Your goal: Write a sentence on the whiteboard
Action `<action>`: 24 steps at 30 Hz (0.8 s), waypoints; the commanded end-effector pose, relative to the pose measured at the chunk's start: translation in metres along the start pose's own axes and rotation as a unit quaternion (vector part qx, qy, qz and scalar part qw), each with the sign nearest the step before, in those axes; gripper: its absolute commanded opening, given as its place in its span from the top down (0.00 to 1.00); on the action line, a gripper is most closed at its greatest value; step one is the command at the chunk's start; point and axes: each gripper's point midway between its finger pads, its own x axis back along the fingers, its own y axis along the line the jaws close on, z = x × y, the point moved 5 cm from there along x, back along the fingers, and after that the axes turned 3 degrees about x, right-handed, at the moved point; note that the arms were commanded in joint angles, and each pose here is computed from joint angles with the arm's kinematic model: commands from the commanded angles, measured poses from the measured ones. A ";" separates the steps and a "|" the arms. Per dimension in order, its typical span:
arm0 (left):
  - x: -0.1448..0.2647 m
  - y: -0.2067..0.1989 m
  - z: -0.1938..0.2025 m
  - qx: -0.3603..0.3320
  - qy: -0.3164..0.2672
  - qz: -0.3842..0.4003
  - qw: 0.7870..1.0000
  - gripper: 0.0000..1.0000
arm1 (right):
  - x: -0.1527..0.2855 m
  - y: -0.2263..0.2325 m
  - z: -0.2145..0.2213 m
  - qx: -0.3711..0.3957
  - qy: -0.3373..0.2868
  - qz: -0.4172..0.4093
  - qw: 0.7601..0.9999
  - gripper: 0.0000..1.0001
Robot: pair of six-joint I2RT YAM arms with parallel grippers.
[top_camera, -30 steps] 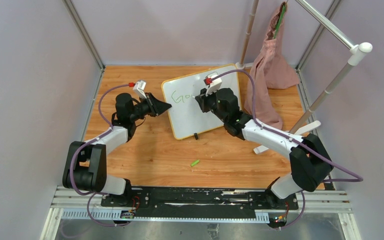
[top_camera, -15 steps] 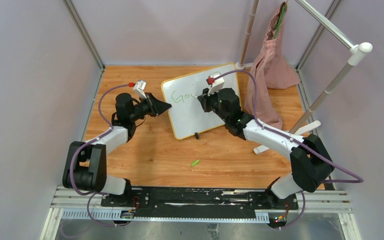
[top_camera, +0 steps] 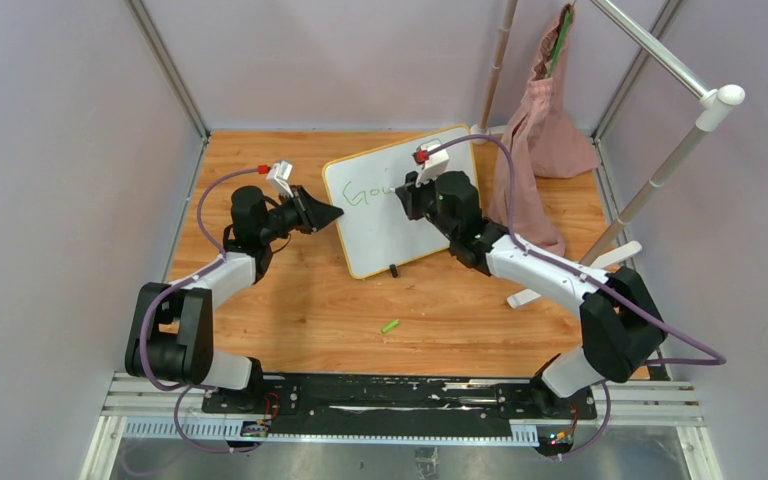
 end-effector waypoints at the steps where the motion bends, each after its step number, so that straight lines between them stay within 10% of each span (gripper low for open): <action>1: 0.000 -0.009 -0.012 -0.027 -0.017 0.019 0.999 1.00 | -0.008 -0.005 -0.016 -0.007 -0.018 0.009 1.000 1.00; 24: 0.000 -0.010 -0.012 -0.027 -0.016 0.021 0.999 1.00 | -0.006 0.025 -0.007 -0.002 -0.007 -0.034 0.999 1.00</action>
